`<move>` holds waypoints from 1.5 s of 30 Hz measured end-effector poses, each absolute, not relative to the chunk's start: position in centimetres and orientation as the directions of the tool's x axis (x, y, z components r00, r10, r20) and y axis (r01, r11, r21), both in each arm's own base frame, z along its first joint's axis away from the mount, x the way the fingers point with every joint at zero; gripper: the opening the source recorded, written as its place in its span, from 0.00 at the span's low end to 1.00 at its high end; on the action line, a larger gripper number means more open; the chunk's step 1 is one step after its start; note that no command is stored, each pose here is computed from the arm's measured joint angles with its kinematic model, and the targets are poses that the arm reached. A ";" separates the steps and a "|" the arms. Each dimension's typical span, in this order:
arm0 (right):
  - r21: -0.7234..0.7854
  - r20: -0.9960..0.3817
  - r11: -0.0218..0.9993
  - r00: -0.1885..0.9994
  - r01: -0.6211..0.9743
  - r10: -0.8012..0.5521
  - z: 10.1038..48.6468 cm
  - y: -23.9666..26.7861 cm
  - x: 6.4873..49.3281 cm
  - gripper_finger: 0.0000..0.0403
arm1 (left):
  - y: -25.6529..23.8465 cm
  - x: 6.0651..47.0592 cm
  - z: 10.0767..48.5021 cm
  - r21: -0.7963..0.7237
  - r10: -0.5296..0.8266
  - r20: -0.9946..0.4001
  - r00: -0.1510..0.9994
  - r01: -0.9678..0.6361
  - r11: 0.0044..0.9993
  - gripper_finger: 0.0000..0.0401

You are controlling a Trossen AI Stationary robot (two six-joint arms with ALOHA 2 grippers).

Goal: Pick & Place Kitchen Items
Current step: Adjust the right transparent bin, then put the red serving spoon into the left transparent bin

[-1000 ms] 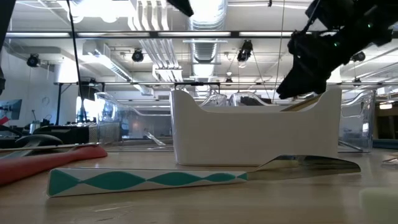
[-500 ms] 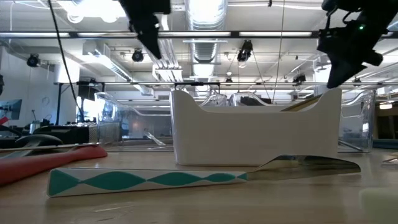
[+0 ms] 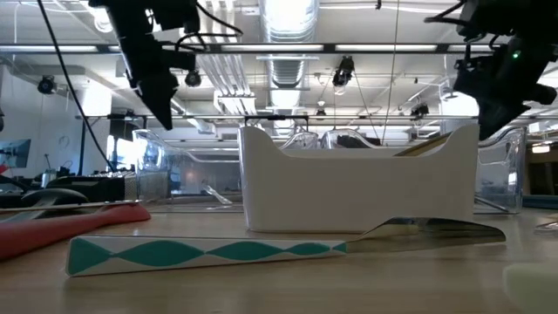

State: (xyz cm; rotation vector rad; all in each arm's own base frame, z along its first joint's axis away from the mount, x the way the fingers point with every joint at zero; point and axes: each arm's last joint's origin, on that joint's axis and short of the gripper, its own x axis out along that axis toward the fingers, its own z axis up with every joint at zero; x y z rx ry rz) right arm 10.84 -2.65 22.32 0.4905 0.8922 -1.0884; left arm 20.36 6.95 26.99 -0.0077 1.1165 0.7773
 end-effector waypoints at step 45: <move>-0.115 -0.832 0.379 0.119 0.918 -0.541 20.5 -3.7 13.4 0.02 | 8.0 20.4 23.2 0.344 0.499 -0.833 0.239 -0.482 0.806 0.66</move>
